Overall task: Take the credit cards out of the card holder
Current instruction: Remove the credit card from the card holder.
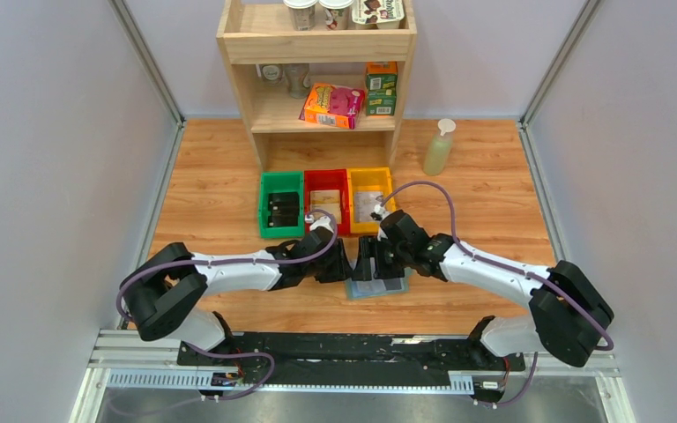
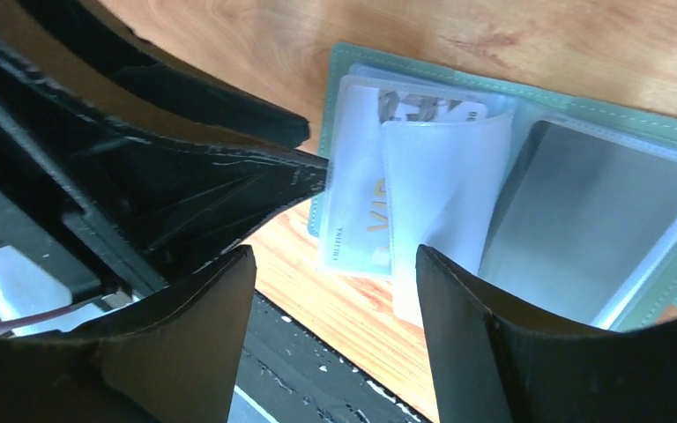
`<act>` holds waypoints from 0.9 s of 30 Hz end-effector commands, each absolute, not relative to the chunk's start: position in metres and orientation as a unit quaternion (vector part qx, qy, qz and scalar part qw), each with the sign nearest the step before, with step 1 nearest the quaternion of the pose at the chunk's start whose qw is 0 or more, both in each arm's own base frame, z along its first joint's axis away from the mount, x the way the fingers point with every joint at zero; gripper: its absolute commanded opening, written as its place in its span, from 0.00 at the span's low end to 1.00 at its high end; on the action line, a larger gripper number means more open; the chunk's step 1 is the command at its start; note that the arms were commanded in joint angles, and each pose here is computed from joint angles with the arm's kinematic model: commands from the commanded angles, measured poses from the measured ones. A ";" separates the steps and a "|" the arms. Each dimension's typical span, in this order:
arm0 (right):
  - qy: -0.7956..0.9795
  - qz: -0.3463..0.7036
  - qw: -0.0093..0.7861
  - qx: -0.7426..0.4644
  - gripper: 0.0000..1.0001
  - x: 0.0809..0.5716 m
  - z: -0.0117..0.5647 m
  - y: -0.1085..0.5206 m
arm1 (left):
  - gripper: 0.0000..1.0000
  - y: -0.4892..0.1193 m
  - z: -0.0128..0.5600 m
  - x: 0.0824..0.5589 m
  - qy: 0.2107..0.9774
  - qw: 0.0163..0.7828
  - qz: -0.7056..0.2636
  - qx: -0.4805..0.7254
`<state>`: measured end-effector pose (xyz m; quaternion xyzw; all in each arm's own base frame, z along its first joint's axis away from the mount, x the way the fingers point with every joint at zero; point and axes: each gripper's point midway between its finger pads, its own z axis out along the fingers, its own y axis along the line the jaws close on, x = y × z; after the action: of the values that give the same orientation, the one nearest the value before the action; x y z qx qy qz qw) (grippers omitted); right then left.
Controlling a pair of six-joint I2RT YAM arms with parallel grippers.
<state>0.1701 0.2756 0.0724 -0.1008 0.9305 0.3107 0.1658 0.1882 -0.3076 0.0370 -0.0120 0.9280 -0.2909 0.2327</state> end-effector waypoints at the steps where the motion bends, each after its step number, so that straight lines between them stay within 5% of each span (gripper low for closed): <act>1: 0.936 0.269 0.209 -0.084 0.71 0.191 0.079 0.265 | 0.43 -0.310 0.054 0.193 0.915 0.257 -0.311 -0.025; 12: 0.943 0.144 0.300 0.022 0.72 0.222 0.084 0.184 | 0.43 -0.308 0.064 0.194 0.913 0.265 -0.310 -0.019; 22: 0.897 0.356 0.262 -0.029 0.48 0.209 0.097 0.243 | 0.34 -0.337 0.075 0.199 0.908 0.251 -0.334 0.019; 27: 0.879 0.420 0.221 -0.040 0.47 0.207 0.087 0.256 | 0.31 -0.344 0.067 0.198 0.913 0.237 -0.332 0.027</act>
<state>0.2052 0.2282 0.0701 -0.0101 0.9185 0.3212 0.2304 0.1979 -0.3305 0.0623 0.0073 0.9168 -0.3193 0.2397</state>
